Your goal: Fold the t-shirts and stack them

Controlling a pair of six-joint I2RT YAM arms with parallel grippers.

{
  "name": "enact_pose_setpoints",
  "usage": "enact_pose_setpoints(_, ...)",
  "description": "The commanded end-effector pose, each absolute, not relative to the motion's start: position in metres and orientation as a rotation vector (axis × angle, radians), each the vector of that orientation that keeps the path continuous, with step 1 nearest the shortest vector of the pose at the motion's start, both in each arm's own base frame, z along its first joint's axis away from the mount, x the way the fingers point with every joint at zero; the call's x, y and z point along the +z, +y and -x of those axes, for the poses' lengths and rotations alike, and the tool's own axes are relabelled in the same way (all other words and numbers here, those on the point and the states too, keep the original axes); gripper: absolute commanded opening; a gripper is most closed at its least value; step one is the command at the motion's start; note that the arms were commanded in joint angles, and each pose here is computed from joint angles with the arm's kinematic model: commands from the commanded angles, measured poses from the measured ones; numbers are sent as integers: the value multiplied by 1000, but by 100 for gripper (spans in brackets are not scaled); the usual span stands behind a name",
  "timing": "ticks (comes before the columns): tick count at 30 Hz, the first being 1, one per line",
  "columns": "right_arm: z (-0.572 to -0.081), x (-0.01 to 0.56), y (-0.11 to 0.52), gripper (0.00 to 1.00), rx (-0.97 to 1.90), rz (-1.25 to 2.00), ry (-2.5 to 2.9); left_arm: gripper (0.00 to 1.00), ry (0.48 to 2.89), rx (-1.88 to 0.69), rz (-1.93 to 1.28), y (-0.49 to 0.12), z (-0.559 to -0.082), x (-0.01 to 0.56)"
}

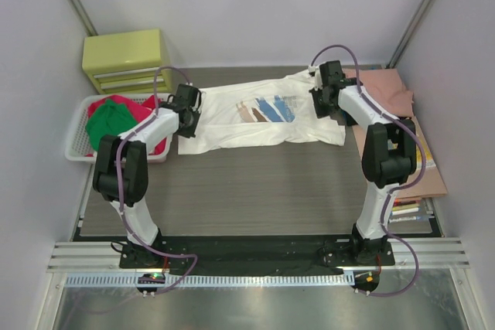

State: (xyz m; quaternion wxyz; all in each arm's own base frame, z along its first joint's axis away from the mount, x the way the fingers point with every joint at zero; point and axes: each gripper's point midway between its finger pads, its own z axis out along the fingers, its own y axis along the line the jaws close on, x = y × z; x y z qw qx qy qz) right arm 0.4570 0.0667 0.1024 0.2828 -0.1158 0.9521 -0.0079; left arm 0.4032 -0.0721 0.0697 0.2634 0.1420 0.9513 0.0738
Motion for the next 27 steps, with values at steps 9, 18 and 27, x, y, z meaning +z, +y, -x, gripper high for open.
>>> enact_pose_setpoints(9, -499, 67, 60, 1, -104, 254, 2559, 0, 2567, 196, -396, -75, -403, 75)
enact_pose_setpoints(18, -506, 56, -1, 1, -249, 101, 2583, 0, 2561, 203, -406, -74, -404, 76)
enact_pose_setpoints(27, -505, 78, -53, 1, -343, -1, 2539, 0, 2571, 202, -414, -74, -403, 73)
